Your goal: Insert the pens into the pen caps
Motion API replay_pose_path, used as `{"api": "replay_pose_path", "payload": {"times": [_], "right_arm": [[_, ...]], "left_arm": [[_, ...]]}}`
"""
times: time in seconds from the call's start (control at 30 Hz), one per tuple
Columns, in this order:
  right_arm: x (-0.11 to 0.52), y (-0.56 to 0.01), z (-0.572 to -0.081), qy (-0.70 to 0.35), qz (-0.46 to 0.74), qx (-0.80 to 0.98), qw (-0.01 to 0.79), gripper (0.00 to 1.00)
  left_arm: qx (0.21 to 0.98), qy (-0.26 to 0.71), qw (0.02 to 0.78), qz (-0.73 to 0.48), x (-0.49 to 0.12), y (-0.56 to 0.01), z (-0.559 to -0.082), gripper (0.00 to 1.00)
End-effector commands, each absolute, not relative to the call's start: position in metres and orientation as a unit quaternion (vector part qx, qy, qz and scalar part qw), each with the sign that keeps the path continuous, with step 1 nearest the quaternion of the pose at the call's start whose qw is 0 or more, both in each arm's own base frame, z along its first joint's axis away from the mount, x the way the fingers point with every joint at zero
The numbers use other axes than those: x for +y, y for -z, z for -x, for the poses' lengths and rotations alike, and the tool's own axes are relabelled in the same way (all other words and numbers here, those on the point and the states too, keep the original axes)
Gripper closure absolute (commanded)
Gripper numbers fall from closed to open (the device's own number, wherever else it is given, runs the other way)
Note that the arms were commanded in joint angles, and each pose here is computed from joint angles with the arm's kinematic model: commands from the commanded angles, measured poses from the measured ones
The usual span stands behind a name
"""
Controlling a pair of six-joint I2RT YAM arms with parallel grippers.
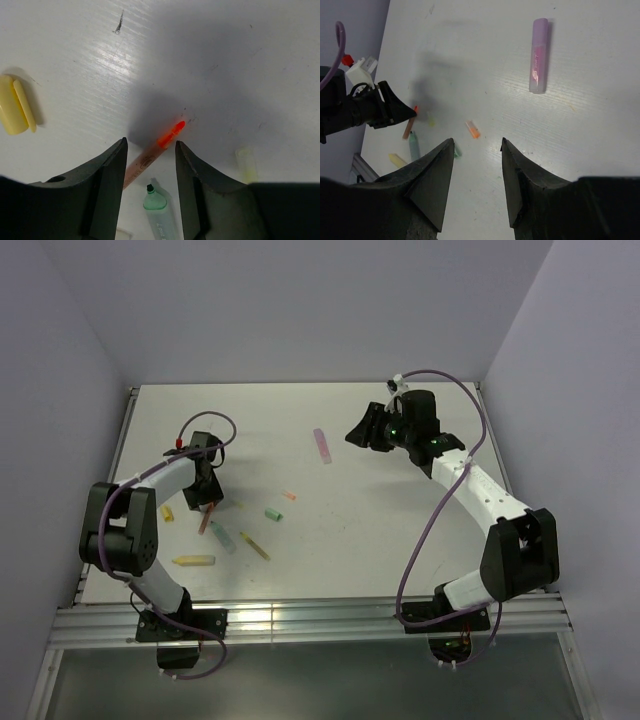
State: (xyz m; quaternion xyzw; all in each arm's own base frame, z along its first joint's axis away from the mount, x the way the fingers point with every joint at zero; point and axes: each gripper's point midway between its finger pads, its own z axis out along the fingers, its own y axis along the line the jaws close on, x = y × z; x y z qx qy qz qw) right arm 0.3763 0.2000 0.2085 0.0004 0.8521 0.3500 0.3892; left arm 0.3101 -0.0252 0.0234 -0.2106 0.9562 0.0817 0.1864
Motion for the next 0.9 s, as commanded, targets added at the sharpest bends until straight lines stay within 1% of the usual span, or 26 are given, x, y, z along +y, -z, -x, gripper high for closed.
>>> {"api": "replay_pose_path", "payload": {"times": [0.0, 0.13, 0.23, 0.5, 0.87], "right_arm": [[0.199, -0.234, -0.377, -0.364, 0.009, 0.83, 0.422, 0.5], [0.2, -0.234, -0.377, -0.366, 0.009, 0.83, 0.42, 0.5], [0.2, -0.233, -0.377, -0.368, 0.009, 0.831, 0.417, 0.5], [0.202, -0.233, -0.376, -0.373, 0.013, 0.83, 0.415, 0.52], [0.203, -0.233, -0.376, -0.375, 0.013, 0.83, 0.413, 0.52]], "left_arm": [[0.957, -0.068, 0.187, 0.209, -0.027, -0.021, -0.315, 0.53], [0.959, -0.071, 0.175, 0.21, -0.025, -0.014, -0.313, 0.55], [0.96, -0.073, 0.17, 0.211, -0.024, -0.011, -0.312, 0.58], [0.96, -0.07, 0.168, 0.213, -0.025, -0.01, -0.311, 0.59], [0.959, -0.063, 0.168, 0.22, -0.028, -0.012, -0.312, 0.66]]}}
